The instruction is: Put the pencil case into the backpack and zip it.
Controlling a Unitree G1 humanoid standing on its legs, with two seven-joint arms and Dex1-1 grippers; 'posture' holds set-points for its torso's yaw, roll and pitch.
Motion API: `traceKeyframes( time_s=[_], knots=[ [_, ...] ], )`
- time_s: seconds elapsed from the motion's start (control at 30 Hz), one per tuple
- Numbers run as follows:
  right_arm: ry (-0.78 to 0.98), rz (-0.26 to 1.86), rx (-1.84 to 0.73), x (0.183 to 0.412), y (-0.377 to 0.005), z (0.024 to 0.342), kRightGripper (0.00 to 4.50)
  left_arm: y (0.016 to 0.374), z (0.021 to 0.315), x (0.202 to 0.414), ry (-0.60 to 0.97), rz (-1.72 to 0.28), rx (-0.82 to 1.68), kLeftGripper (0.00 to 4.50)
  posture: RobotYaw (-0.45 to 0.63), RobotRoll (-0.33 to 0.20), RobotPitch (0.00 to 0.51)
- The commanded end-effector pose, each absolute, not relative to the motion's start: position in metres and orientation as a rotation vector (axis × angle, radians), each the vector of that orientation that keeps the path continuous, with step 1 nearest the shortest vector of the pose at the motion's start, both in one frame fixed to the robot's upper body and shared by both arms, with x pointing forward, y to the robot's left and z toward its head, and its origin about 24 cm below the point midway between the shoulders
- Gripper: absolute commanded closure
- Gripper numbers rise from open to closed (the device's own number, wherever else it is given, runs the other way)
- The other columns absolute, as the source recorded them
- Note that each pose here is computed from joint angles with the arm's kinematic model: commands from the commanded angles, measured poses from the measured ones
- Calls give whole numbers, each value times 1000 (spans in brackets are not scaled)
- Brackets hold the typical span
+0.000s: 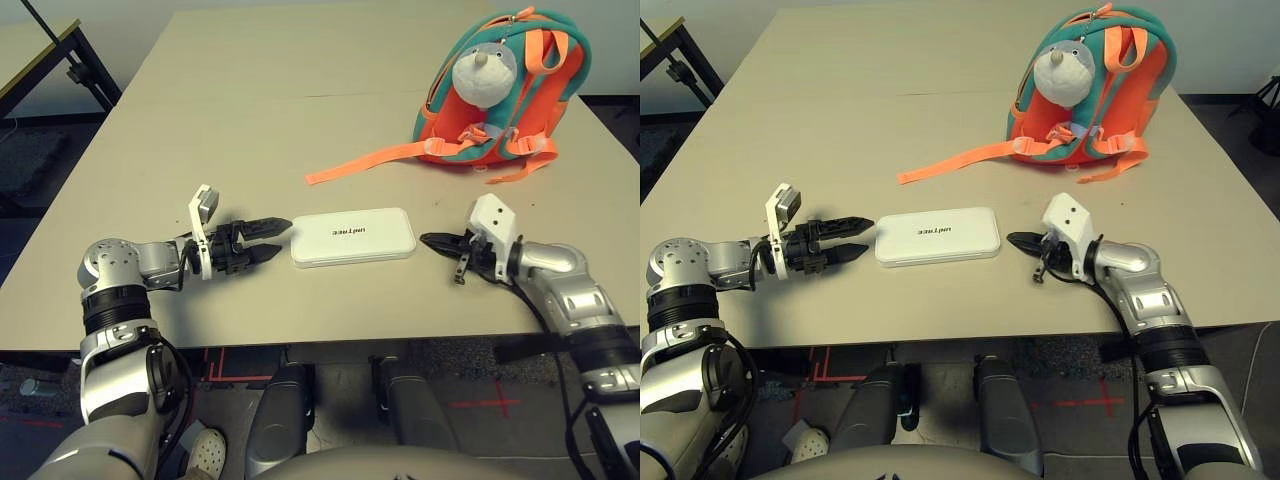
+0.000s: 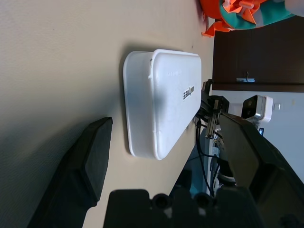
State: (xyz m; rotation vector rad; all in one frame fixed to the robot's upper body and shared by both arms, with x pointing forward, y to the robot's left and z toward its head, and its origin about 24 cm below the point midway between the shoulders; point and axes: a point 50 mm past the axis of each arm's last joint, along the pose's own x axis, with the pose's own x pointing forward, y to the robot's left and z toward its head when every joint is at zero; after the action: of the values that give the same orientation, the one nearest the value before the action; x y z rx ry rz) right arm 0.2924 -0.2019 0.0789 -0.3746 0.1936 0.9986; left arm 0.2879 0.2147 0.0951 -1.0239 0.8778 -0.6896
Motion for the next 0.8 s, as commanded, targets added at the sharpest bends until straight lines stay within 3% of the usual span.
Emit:
traceKeyframes(
  time_s=[0.03, 0.43, 0.8],
  knots=[
    [178, 1071, -364, 289, -182, 76, 4473, 215, 82, 286, 938, -627, -1012, 0, -99, 0, 184],
    [116, 1140, -355, 289, -156, 80, 4473, 215, 80, 285, 936, -615, -1015, 0, -93, 0, 192],
    [121, 1125, -377, 292, -162, 80, 4473, 232, 84, 297, 827, -520, -1014, 0, -93, 0, 194]
  ],
)
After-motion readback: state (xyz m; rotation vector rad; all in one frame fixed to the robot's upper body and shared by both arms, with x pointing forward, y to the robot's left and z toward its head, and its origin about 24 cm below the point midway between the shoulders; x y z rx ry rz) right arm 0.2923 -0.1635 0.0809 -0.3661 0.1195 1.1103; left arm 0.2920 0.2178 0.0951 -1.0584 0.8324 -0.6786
